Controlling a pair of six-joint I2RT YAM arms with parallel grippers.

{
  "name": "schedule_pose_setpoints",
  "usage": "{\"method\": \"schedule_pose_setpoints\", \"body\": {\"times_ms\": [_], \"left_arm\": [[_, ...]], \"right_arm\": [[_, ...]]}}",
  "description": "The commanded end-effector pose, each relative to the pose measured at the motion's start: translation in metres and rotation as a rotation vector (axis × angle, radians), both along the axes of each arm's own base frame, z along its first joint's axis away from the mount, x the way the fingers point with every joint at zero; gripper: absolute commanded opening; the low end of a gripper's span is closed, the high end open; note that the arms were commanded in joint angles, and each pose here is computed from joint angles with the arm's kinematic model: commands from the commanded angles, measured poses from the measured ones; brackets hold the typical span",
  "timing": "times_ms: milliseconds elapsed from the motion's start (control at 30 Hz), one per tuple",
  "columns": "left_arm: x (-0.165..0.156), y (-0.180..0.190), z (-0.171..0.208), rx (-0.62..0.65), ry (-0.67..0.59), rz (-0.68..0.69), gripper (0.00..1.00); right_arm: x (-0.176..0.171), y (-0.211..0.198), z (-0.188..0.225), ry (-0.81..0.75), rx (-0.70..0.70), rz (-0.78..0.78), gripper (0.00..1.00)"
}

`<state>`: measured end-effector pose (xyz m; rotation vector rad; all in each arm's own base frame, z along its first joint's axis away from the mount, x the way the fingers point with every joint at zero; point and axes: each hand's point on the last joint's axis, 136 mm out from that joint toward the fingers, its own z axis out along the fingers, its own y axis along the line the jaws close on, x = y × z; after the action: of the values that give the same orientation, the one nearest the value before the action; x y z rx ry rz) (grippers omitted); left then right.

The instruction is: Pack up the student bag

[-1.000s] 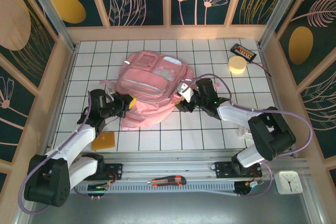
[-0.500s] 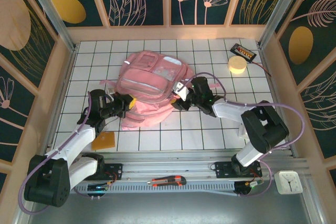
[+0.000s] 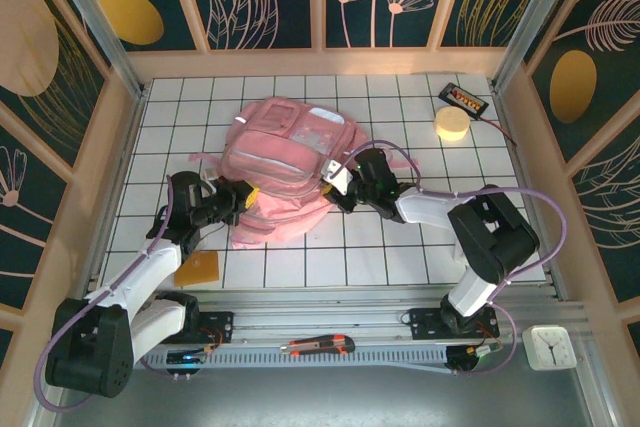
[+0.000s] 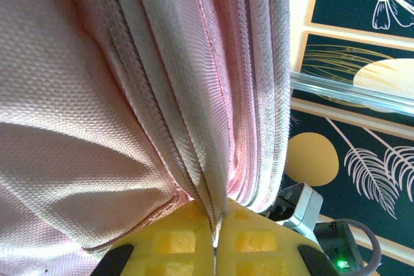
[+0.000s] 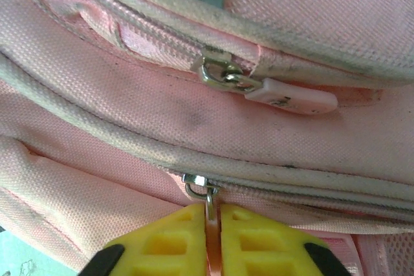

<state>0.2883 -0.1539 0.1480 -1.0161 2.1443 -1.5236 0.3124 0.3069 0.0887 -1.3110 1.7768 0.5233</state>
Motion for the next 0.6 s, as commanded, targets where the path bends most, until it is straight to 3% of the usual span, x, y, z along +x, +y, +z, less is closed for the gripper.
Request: {"method": "schedule_pose_setpoints", "body": {"times_ms": [0,100,567], "left_arm": [[-0.001,0.002,0.005,-0.032,0.014,0.016,0.0],[-0.001,0.003,0.004,-0.026,0.012,0.02,0.0],[-0.002,0.01,0.003,0.067,-0.007,0.02,0.0]], "right_arm": [[0.014,0.002,0.013,-0.054,0.006,-0.031,0.06],[0.012,-0.001,0.017,-0.06,0.0,-0.035,0.0],[0.005,-0.03,0.051,0.011,0.005,-0.083,0.0]]}}
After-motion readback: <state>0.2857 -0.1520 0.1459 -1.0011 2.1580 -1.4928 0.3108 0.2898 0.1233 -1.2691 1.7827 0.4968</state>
